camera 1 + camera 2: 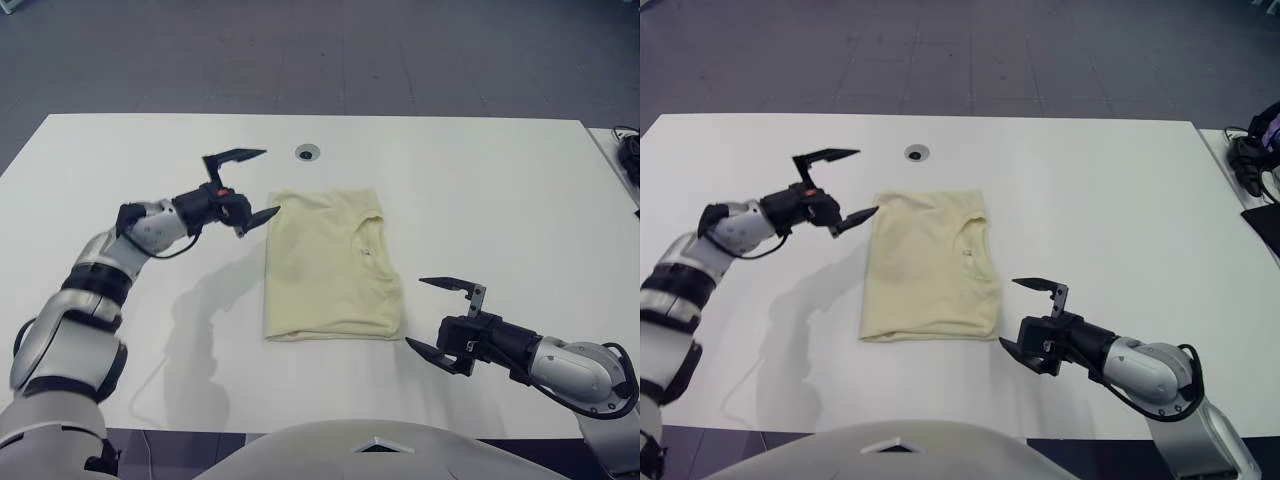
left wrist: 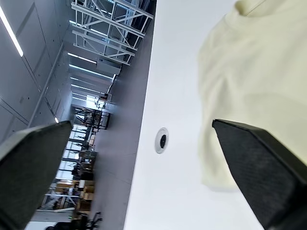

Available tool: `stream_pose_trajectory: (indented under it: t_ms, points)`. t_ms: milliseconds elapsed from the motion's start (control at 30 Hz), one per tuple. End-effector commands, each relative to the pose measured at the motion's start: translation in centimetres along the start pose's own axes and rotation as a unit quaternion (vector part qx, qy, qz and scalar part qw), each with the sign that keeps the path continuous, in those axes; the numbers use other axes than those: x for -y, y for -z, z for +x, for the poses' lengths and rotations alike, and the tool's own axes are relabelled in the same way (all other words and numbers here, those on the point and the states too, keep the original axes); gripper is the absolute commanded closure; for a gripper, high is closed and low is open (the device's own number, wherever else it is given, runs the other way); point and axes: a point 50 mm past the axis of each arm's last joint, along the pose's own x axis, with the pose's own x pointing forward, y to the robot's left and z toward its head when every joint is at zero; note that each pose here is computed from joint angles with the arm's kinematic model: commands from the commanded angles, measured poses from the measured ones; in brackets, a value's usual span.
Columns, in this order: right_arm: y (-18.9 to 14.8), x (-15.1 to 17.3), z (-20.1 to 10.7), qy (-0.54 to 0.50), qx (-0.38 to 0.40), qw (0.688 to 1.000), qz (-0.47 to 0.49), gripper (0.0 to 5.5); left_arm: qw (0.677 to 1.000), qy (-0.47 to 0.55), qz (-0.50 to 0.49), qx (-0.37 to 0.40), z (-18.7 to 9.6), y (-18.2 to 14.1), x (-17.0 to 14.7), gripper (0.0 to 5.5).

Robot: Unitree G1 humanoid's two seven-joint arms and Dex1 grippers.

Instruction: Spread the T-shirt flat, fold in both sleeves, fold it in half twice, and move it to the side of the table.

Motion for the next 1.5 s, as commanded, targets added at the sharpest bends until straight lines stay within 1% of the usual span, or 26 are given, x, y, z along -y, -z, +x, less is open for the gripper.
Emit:
stream_pose_trajectory:
  t_ms: [33, 100, 233, 300, 433, 533, 633, 733, 867, 1000, 1100, 1233, 1367, 1500]
  points:
    - [1.4, -1.7, 0.9, -0.042, -0.023, 0.997, -0.066, 0.11, 0.996, 0.014, -0.083, -0.003, -5.0, -3.7, 1.9, 0.1]
    - [1.9, -2.2, 1.3, -0.048, -0.026, 0.995, -0.083, 0.11, 0.996, 0.036, -0.078, -0.008, -5.8, -4.4, 2.7, 0.1]
    - [2.8, -3.1, 2.5, -0.051, -0.031, 0.993, -0.104, 0.11, 0.99, 0.09, -0.103, -0.022, -7.8, -6.0, 5.4, 0.1]
    - [3.5, -3.6, 2.9, -0.047, -0.038, 0.992, -0.112, 0.11, 0.988, 0.099, -0.114, -0.03, -8.5, -6.5, 6.0, 0.1]
    - [5.1, -5.0, 3.6, -0.03, -0.042, 0.993, -0.107, 0.11, 0.985, 0.112, -0.127, -0.038, -9.4, -7.6, 7.0, 0.1]
    - [5.5, -5.7, 3.8, -0.03, -0.025, 0.993, -0.113, 0.11, 0.983, 0.136, -0.12, -0.034, -9.4, -7.8, 7.8, 0.1]
    - [5.5, -5.8, 4.0, -0.033, -0.009, 0.991, -0.127, 0.55, 0.981, 0.163, -0.106, -0.026, -9.1, -7.8, 8.5, 0.1]
    - [5.5, -5.3, 4.7, -0.031, 0.009, 0.991, -0.131, 1.12, 0.976, 0.193, -0.096, -0.024, -9.6, -7.8, 9.2, 0.1]
    - [5.5, -4.8, 5.6, -0.033, 0.02, 0.993, -0.112, 1.88, 0.971, 0.219, -0.09, -0.021, -9.5, -7.6, 10.0, 0.1]
    - [5.5, -4.3, 6.0, -0.045, 0.033, 0.996, -0.074, 2.6, 0.969, 0.233, -0.072, -0.022, -8.5, -6.9, 10.6, 0.1]
    - [5.1, -3.5, 6.1, -0.044, 0.046, 0.998, -0.03, 3.13, 0.97, 0.237, -0.059, -0.019, -7.4, -6.5, 10.9, 0.1]
    - [4.0, -1.9, 6.3, -0.024, 0.078, 0.994, 0.07, 3.77, 0.969, 0.243, -0.051, -0.009, -6.5, -6.2, 11.2, 0.1]
    - [3.5, -0.3, 6.6, -0.008, 0.098, 0.979, 0.181, 4.43, 0.963, 0.262, -0.055, 0.008, -6.2, -6.4, 11.5, 0.1]
    - [3.1, 1.1, 7.1, 0.005, 0.102, 0.964, 0.246, 5.07, 0.961, 0.269, -0.057, 0.026, -5.6, -6.4, 11.1, 0.1]
